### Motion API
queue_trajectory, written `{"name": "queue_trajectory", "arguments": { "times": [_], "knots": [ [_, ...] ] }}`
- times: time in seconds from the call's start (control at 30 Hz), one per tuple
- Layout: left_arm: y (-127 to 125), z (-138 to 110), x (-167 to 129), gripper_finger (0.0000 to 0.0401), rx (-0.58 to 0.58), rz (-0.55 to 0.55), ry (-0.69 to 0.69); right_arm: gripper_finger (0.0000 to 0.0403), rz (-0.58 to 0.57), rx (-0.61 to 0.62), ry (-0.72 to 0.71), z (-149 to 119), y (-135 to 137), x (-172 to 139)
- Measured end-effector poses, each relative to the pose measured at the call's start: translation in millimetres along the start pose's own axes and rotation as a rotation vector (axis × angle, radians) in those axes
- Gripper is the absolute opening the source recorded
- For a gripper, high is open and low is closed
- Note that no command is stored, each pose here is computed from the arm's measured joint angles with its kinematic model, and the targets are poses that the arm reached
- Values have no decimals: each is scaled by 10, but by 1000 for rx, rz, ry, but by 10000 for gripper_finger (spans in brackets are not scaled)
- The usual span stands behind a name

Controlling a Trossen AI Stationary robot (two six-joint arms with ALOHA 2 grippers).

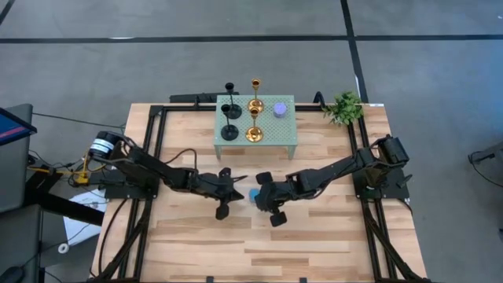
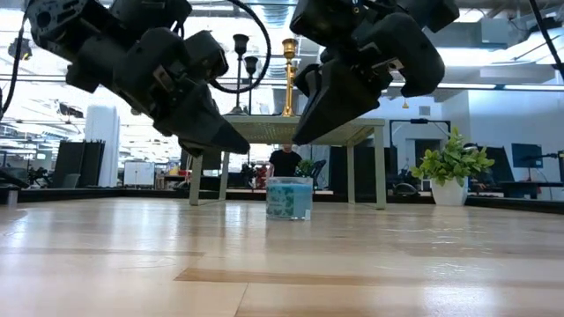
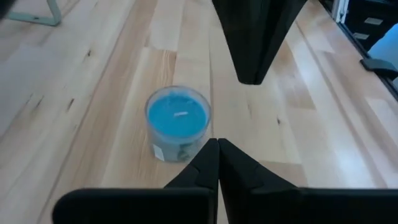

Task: Pick & Place candle stick holders
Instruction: Put the blue scented candle on the shelf aligned with the purple scented candle

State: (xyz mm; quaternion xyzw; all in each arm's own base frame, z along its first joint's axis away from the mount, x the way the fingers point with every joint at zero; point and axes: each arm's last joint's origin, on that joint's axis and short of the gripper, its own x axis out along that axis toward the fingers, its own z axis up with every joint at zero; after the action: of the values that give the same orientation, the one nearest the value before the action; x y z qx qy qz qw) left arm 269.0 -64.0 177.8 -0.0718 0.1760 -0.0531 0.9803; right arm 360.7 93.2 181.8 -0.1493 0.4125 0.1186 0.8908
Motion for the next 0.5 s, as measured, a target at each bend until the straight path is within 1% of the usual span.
{"name": "queue_trajectory", "arguments": {
  "times": [0.07, 0.17, 0.3, 0.4, 0.5],
  "knots": [
    [-4, 33, -26, 9, 4, -3, -13, 26, -9, 0, -13, 14, -2, 0],
    [-11, 93, -72, 10, 43, -7, -42, 52, -32, 0, -21, 24, -11, -1],
    [-20, 160, -127, 6, 45, -14, -74, 83, -66, 20, -9, 12, -46, 1],
    [-23, 193, -158, 5, 44, -16, -88, 93, -70, 65, 6, -14, -101, 12],
    [-24, 208, -178, 8, 43, -16, -92, 93, -69, 92, 39, -78, -130, 123]
  ]
}}
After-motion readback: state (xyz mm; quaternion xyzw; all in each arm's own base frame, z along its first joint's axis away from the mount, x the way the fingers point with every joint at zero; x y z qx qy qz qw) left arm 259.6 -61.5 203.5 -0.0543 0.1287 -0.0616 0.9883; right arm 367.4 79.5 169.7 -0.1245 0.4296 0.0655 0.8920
